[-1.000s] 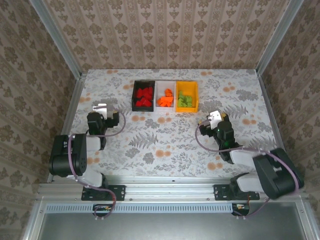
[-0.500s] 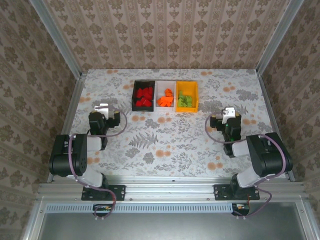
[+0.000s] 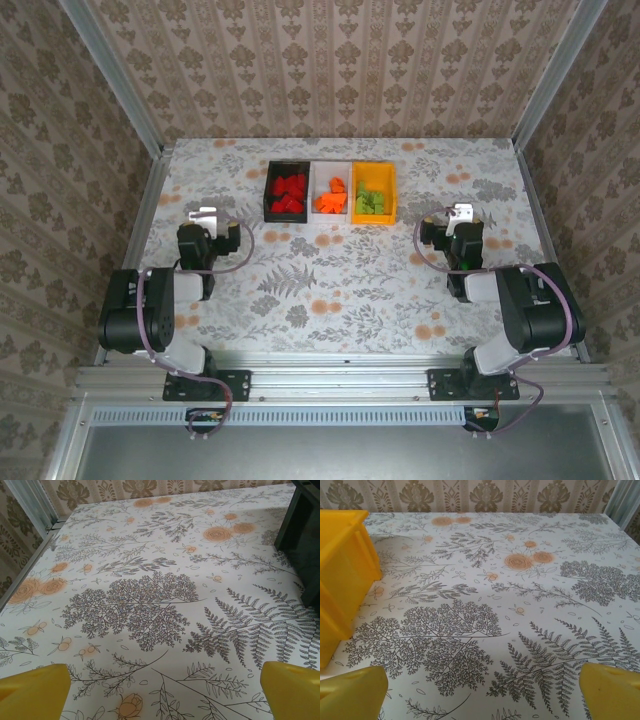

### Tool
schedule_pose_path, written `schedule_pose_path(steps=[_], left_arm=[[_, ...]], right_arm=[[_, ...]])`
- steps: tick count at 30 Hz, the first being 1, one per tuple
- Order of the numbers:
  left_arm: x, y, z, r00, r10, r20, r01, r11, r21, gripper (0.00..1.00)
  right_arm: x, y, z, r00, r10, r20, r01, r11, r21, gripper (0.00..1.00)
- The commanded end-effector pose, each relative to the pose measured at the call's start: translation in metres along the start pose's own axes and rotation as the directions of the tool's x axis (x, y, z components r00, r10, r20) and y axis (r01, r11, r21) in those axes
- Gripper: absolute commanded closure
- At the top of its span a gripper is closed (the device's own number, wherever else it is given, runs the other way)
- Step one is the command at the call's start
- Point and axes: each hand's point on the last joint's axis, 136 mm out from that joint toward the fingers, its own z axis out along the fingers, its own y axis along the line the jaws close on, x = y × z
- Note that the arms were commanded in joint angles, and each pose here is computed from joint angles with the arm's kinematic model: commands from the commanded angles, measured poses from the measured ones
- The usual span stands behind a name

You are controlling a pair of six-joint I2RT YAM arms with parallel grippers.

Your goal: Sort the legos into containers by color

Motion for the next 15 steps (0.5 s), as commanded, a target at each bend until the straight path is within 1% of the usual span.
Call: schedule_pose_path(steps=[1, 15], left_arm=[[-0.0030, 0.0011, -0.0009, 1.000, -0.003, 0.010, 0.003, 1.000, 0.016, 0.00], [-0.0021, 0.0014, 0.0003, 1.000, -0.014, 0.002, 0.014, 0.999, 0.032, 0.00]], right_arm=[[-0.0046, 0.0030, -0.0005, 1.000, 0.015, 0.009, -0.014, 1.000, -0.015, 0.00], [-0.0050, 0.0032, -0.0006, 1.000, 0.015, 0.011, -0.015, 1.000, -0.016, 0.00]])
